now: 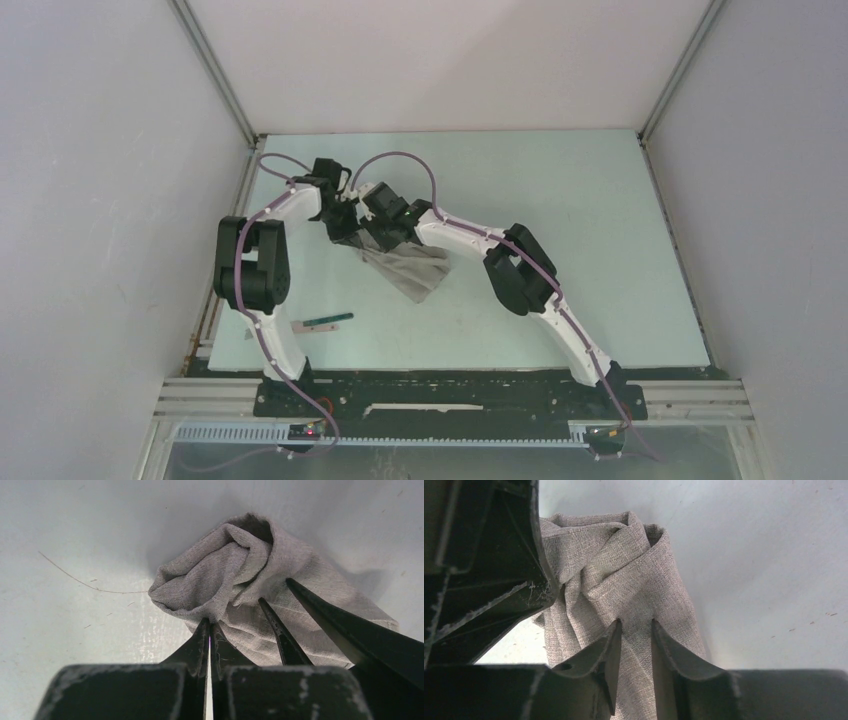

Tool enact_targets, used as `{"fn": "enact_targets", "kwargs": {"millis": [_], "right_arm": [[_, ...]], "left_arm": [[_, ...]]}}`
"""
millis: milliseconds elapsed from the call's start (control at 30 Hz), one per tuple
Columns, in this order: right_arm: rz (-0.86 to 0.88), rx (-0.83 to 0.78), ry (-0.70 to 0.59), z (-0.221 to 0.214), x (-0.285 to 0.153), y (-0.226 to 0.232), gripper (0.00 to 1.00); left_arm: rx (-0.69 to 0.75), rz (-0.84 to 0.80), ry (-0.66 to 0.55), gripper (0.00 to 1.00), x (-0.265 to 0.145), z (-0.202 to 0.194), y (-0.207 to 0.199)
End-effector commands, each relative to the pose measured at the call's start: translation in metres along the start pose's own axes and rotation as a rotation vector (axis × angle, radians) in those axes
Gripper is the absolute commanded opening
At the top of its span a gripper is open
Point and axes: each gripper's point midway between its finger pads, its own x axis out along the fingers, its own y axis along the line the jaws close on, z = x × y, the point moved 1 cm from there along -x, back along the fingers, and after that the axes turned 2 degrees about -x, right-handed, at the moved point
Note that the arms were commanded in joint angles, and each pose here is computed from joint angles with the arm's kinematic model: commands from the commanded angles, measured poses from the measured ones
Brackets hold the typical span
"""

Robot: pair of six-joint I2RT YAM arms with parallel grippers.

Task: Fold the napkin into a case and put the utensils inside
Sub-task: Stuff the top corner of the smaller-rectangle-folded napkin at the center of the board.

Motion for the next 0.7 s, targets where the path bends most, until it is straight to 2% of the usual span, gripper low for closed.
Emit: {"fn": "enact_targets", "kwargs": {"millis": [0,67,300,433,667], "right_arm": [[-0.008,0.017,-0.048,0.011,0.009,0.009,0.29],[0.003,0.043,-0.071,0.017,0.008,0.012,0.19],[0.101,0.111,-0.162,0.048,-0.02,0.027,0.01],[0.149,0.187,-0.159,0.051,-0.027,0.031,0.0],[0.308,0.478,-0.092,0.037,-0.019,0.035,0.0]], "left_arm": [[0.005,-0.059,-0.027,0.0,-0.006,0.003,-0.015],[0.006,-0.059,-0.028,0.0,-0.006,0.003,-0.015],[0.016,-0.066,-0.049,0.0,-0.011,0.006,-0.017],[0.021,-0.072,-0.083,0.0,-0.017,0.01,-0.018],[0.015,-0.054,-0.123,0.0,-0.022,0.013,-0.015]]}}
